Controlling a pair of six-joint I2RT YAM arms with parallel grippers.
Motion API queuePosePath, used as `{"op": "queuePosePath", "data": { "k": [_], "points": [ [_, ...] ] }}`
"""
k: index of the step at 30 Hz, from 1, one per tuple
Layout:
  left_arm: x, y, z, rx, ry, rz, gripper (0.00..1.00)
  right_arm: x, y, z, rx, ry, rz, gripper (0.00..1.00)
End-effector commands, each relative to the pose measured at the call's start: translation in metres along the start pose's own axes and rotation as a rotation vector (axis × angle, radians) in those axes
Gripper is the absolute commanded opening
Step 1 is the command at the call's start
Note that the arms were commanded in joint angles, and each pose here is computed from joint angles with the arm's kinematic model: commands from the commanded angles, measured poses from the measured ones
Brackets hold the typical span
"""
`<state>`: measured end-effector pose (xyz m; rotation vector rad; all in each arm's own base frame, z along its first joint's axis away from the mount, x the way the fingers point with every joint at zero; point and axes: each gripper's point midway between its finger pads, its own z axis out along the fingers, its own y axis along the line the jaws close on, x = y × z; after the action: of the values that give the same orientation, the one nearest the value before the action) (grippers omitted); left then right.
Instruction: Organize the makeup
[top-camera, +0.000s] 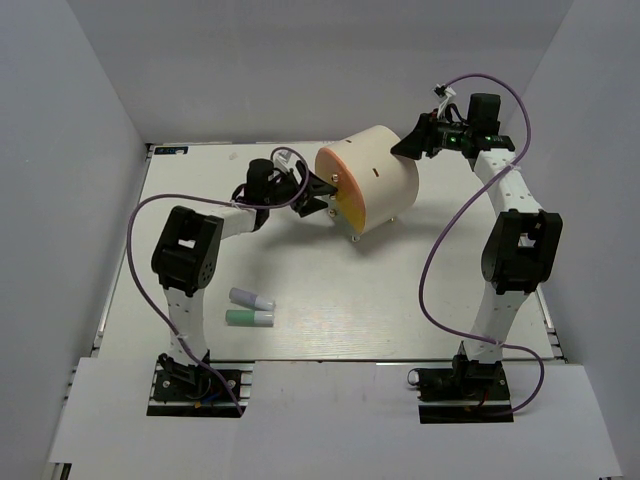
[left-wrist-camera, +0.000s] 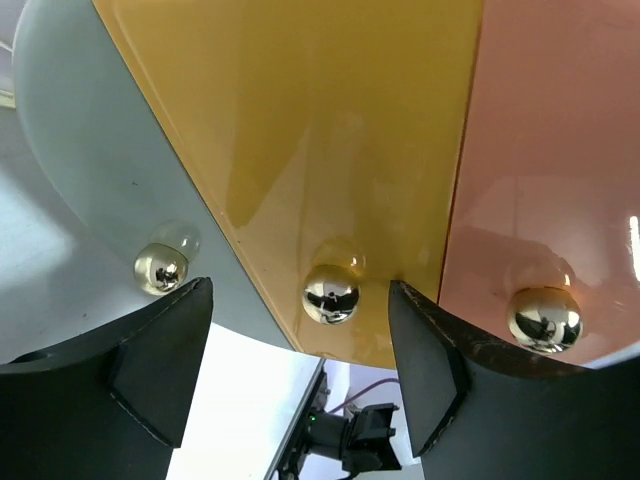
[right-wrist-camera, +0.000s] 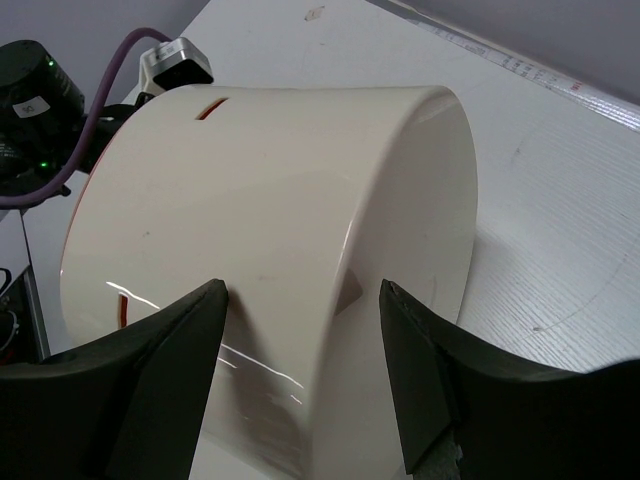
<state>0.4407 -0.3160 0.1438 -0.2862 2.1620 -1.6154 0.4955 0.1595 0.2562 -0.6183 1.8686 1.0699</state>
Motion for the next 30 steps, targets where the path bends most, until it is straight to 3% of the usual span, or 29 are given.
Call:
{"op": "queuePosePath", "data": {
  "k": [1,8,14,20,23,24,25,28,30],
  "points": [
    [-0.004,-0.01,0.006,0.026,0.013,0.019,0.81,0.003,0.004,-0.006,0.011,0.011,0.006,0.68],
    [0.004,-0.018,-0.003,0.084,0.008,0.049,0.82,0.005,0.003,-0.006,0.013,0.013,0.01,0.68],
    [0.007,-0.038,-0.015,0.206,0.004,0.078,0.98,0.006,0.002,-0.006,0.013,0.015,0.014,0.68],
    [0.011,-0.037,-0.019,0.242,-0.008,0.05,0.98,0.007,0.002,-0.007,0.012,0.016,-0.016,0.68],
    [0.014,-0.028,-0.02,0.218,-0.018,0.029,0.86,0.007,0.001,-0.007,0.017,0.018,-0.018,0.68],
    [0.015,-0.028,-0.021,0.22,-0.022,0.029,0.62,0.008,0.003,-0.006,0.013,0.019,-0.019,0.68],
    [0.016,-0.026,-0.021,0.219,-0.021,0.023,0.48,0.007,0.002,-0.007,0.014,0.017,-0.022,0.68],
    [0.016,-0.019,-0.024,0.216,-0.024,0.016,0.27,0.01,0.001,-0.007,0.017,0.021,-0.018,0.68],
    [0.016,-0.016,-0.023,0.205,-0.019,0.008,0.26,0.009,0.002,-0.007,0.016,0.02,-0.021,0.68]
  ]
}}
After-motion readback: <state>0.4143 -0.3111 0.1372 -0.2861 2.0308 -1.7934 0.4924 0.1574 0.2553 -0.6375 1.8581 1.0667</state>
